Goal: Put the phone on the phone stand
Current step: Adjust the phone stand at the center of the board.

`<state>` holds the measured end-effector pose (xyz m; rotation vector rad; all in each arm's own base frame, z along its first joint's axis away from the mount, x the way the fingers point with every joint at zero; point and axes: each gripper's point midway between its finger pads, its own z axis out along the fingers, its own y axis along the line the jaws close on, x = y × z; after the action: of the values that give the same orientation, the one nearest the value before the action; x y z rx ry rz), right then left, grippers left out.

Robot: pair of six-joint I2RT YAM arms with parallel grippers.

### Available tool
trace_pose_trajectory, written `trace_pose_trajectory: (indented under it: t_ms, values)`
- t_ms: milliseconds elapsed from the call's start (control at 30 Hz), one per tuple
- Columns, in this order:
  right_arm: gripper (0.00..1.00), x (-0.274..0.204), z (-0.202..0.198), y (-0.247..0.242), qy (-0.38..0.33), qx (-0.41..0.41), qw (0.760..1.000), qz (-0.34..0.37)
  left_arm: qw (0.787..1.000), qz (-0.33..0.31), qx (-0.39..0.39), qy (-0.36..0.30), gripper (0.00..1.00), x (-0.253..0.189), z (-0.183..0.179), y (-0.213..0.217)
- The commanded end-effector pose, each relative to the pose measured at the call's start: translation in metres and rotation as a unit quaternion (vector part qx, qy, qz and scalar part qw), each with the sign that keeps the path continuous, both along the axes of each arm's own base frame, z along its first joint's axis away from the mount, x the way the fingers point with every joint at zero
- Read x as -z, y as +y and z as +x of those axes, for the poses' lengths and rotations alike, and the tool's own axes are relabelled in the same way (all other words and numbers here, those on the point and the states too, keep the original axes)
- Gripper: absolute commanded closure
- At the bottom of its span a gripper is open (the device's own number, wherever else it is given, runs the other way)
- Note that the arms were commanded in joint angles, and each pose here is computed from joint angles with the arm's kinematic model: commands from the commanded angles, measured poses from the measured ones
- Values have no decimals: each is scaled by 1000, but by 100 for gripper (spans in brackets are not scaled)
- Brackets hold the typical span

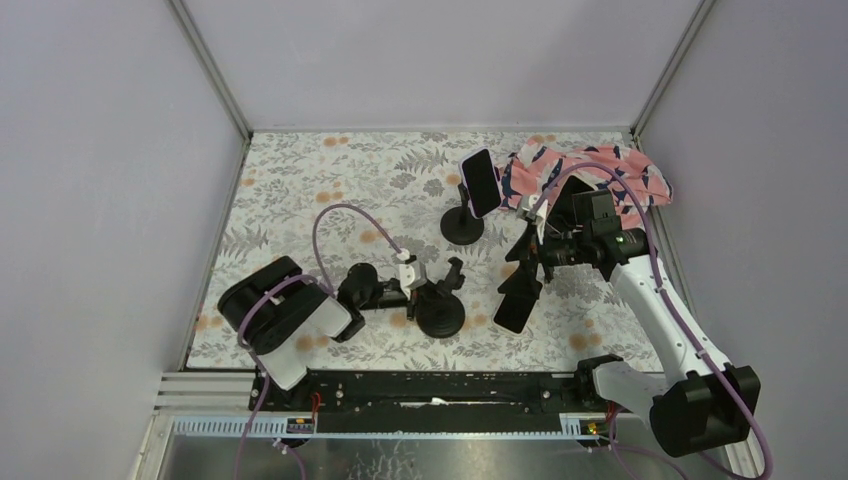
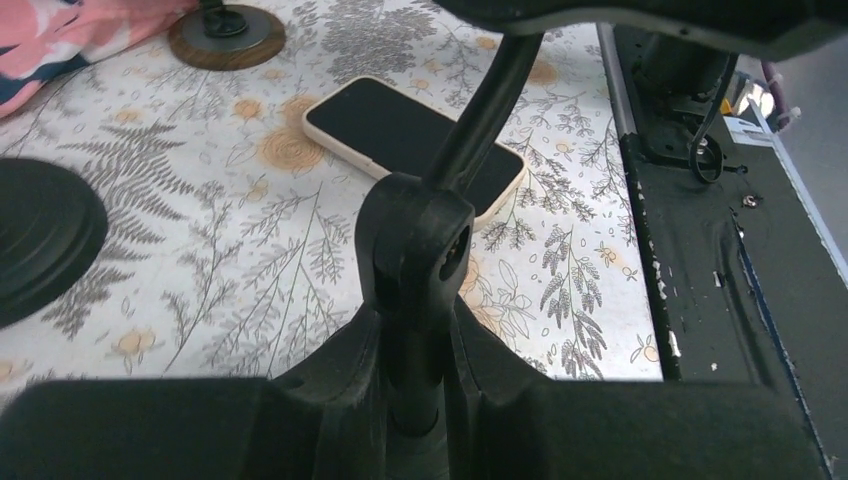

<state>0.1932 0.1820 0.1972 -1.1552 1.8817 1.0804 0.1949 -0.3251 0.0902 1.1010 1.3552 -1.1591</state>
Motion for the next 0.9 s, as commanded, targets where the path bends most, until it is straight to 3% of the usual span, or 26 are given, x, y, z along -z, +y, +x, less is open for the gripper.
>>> trace_pose_trajectory:
  t_ms: [0, 67, 167, 367, 433, 500, 567, 733, 767, 833, 867]
  values:
    - [0, -7, -1, 0, -19, -8, 1000, 19, 990, -59, -125, -25, 100, -42, 28, 19]
    - [0, -5, -1, -1, -19, -6, 1000, 19, 976, -63, -210, -15, 100, -47, 42, 31]
    - [0, -2, 1, -2, -16, -3, 1000, 18, 929, -60, -365, -5, 100, -50, 67, 54]
    - [0, 3, 3, -6, -15, 6, 1000, 15, 781, -66, -611, 106, 100, -23, 114, 93]
    - [0, 4, 3, -7, -15, 9, 1000, 14, 724, -61, -678, 112, 100, -13, 123, 96]
    - [0, 6, 3, -8, -14, 11, 1000, 14, 680, -58, -725, 86, 100, -16, 125, 88]
    - [0, 8, 4, -9, -12, 13, 1000, 13, 664, -55, -742, 68, 100, -15, 124, 78]
    - [0, 11, 5, -11, -10, 15, 1000, 10, 673, -56, -732, 91, 100, 3, 125, 62]
    - [0, 12, 6, -11, -10, 16, 1000, 8, 672, -49, -733, 94, 94, 8, 124, 63]
    - [0, 14, 7, -13, -10, 19, 1000, 3, 671, -43, -734, 98, 64, 13, 121, 65]
    - [0, 15, 7, -13, -10, 21, 1000, 0, 671, -41, -733, 100, 54, 15, 120, 66]
